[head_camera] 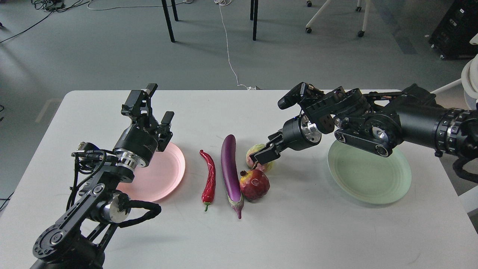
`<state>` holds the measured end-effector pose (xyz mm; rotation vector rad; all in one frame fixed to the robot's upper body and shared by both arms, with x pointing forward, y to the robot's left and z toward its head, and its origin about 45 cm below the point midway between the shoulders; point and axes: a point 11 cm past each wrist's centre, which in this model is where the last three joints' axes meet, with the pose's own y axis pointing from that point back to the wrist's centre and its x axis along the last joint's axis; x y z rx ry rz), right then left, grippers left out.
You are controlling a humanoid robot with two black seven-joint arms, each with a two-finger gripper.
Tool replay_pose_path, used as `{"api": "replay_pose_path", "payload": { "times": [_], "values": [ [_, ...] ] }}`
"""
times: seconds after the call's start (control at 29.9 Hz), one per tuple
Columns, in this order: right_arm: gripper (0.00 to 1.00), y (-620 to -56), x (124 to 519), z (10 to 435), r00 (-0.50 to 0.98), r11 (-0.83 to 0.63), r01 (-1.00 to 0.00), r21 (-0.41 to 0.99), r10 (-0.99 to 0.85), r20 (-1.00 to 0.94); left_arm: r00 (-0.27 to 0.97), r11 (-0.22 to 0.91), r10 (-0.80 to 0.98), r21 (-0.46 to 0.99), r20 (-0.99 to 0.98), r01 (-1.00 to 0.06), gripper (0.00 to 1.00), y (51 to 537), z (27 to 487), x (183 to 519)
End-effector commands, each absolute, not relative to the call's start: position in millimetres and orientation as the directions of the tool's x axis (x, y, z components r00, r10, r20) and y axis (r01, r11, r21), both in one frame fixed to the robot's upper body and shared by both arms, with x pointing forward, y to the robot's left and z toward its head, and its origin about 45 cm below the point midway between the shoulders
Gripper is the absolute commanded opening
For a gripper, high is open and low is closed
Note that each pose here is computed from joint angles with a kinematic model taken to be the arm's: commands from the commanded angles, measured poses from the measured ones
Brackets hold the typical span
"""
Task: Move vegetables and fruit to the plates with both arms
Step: 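Lower the right gripper and grasp the yellow peach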
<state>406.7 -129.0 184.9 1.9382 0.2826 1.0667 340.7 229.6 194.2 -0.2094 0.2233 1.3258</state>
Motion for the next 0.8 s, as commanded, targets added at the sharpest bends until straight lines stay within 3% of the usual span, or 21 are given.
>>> {"api": "replay_pose_path", "payload": {
  "times": [0.0,0.4,0.57,0.73,0.77],
  "values": [
    [0.99,-129,410,180,0.601,-0.593,-0.222,0.774,0.542,0.588,0.227,0.229,0.933,-0.025,-0.278,-0.973,0.99,230,195,341],
    [0.98,-124,405,165,0.594,-0.613,-0.227,0.757,0.529,0.606,0.233,0.234,0.934,-0.028,-0.272,-0.972,0.99,231,196,341],
    [0.93,-124,404,158,0.600,-0.612,-0.230,0.757,0.523,0.605,0.238,0.237,0.934,-0.036,-0.265,-0.971,0.99,232,200,340],
    [0.78,-126,402,152,0.569,-0.627,-0.249,0.738,0.522,0.635,0.240,0.239,0.935,-0.037,-0.262,-0.970,0.99,233,200,340],
    [0.71,-127,402,151,0.565,-0.623,-0.249,0.742,0.529,0.633,0.240,0.239,0.935,-0.037,-0.262,-0.970,0.99,233,200,340]
  ]
}}
